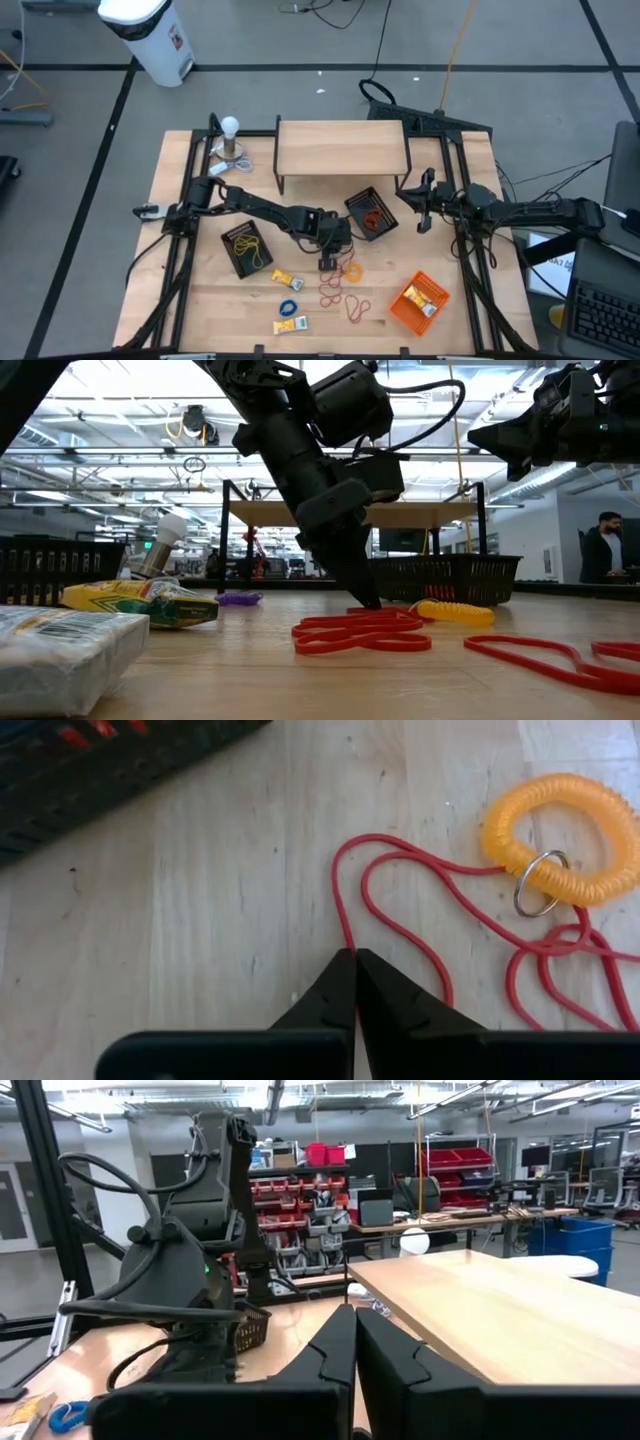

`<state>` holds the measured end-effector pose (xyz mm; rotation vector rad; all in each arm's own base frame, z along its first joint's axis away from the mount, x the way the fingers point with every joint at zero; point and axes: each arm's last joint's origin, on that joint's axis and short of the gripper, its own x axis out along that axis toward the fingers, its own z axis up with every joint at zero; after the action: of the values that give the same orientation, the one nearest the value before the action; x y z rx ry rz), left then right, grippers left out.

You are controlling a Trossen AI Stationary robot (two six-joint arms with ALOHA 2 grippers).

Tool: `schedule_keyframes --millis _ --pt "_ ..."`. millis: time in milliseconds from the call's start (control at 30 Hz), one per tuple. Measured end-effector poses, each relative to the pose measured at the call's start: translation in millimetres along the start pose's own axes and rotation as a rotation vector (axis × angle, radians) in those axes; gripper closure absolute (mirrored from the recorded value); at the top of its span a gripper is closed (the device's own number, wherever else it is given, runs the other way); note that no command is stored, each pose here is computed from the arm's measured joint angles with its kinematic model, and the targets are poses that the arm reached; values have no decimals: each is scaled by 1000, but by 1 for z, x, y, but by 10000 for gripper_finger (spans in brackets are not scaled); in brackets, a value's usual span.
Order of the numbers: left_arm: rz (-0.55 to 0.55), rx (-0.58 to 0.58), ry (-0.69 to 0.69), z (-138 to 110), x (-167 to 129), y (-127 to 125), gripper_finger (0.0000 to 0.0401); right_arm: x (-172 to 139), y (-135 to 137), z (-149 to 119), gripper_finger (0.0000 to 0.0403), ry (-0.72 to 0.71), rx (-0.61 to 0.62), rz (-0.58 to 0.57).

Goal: Pick & Place Office Desk Supplies
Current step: Put the red rubber band into the left black bin

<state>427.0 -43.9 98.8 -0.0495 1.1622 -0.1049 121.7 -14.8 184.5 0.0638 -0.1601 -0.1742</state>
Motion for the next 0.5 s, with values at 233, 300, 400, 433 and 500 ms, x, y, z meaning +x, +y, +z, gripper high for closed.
schedule_keyframes --millis 233,300,400,433,500 --pt "60 105 -87 10 -52 -14 400 0 0 -1 399 11 12 1" --pt "78 137 -196 21 -83 -22 400 0 0 -1 399 12 15 1" --pt "117 165 -312 28 -129 -32 400 0 0 -2 399 18 15 1" --pt "129 173 -321 27 -139 -34 400 0 0 -2 399 21 15 1" --pt "147 189 -355 26 -159 -37 400 0 0 -2 399 24 14 1"
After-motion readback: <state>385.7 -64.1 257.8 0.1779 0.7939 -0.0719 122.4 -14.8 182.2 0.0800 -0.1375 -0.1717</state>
